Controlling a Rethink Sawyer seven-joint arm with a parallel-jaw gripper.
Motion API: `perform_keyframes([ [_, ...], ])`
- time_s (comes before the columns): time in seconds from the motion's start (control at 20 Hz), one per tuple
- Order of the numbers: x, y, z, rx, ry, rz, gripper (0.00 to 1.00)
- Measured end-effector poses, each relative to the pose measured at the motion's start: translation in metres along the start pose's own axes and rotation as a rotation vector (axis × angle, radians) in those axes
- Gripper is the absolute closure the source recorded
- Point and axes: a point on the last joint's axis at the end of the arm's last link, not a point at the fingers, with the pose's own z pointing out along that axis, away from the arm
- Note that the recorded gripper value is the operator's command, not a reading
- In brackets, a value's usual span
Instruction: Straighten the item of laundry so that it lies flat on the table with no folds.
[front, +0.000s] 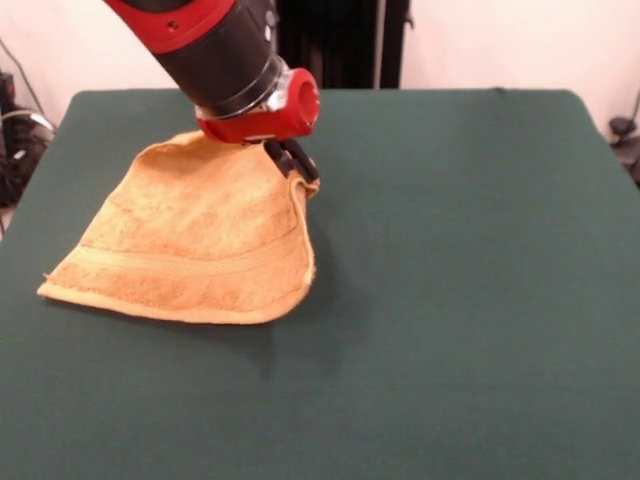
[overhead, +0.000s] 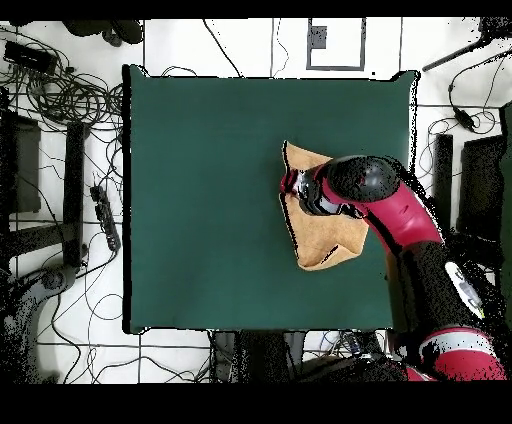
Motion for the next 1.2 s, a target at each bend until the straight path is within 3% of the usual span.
perform_keyframes([
  [0.25, 0.003, -0.014, -0.006, 0.025, 0.018, -0.016, 1.00],
  [0.55, 0.006, -0.057, -0.025, 0.104, 0.029, -0.050, 1.00],
  [0.65, 0.006, -0.083, -0.033, 0.137, 0.029, -0.055, 1.00],
  [0.9, 0.007, -0.121, -0.043, 0.175, 0.027, -0.071, 1.00],
  [1.2, 0.008, -0.162, -0.053, 0.217, 0.042, -0.155, 1.00],
])
